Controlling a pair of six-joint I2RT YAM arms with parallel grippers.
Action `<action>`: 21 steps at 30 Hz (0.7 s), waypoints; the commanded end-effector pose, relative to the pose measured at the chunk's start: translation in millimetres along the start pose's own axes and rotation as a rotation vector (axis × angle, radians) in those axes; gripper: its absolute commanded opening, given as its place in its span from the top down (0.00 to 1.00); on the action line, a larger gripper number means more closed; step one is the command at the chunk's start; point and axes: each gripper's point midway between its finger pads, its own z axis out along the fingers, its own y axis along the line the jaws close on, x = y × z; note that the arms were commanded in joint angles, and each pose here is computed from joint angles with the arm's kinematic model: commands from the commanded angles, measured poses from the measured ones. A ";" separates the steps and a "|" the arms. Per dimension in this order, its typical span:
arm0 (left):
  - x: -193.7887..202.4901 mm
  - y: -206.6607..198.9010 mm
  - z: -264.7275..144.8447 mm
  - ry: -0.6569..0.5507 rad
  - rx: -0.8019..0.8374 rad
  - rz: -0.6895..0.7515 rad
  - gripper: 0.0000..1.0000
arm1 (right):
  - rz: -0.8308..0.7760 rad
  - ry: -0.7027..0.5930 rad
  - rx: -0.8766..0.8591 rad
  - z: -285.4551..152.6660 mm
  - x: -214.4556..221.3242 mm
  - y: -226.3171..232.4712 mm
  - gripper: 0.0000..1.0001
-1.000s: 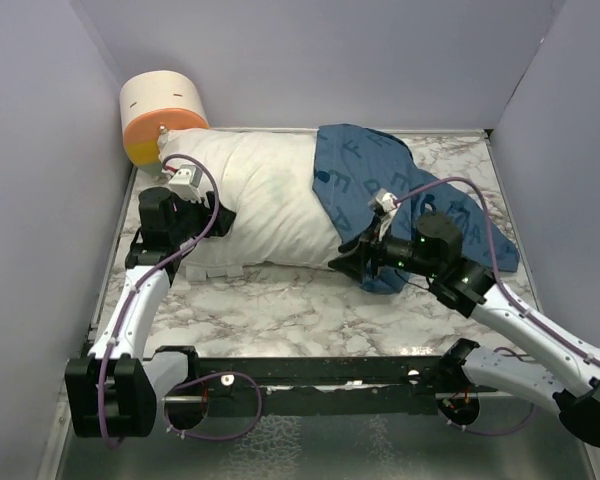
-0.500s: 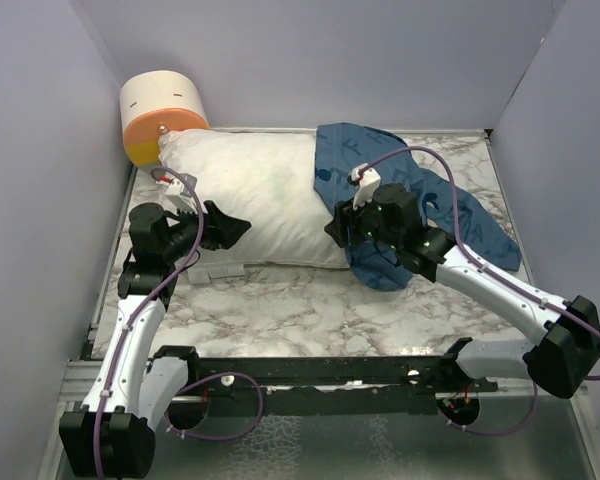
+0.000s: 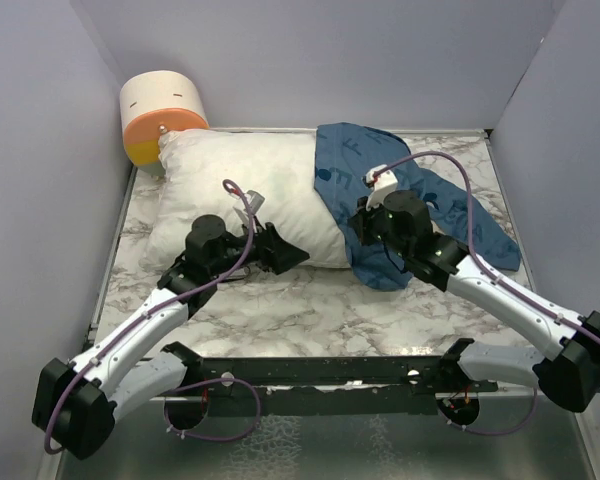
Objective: Put the pillow into the pillowcase
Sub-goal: Stuff the pillow into the pillowcase.
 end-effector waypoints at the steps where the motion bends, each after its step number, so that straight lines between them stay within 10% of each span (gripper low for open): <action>1: -7.2 -6.2 27.5 -0.074 0.026 0.014 0.36 | 0.044 -0.102 0.007 -19.6 -18.2 -3.8 0.99; 5: -1.3 -9.9 48.8 -0.077 0.049 -0.021 0.36 | 0.027 -0.147 -0.076 -29.1 -23.4 8.0 0.95; 12: 8.4 -3.0 67.2 -0.068 0.013 -0.056 0.41 | -0.048 -0.097 -0.122 -1.9 -28.5 21.5 0.50; 18: 12.0 2.7 63.6 -0.086 -0.010 -0.077 0.41 | -0.079 -0.022 0.021 32.1 -23.1 2.5 0.49; 21: 14.3 3.6 62.1 -0.091 -0.009 -0.089 0.41 | -0.092 -0.008 0.071 37.0 -20.4 -5.5 0.65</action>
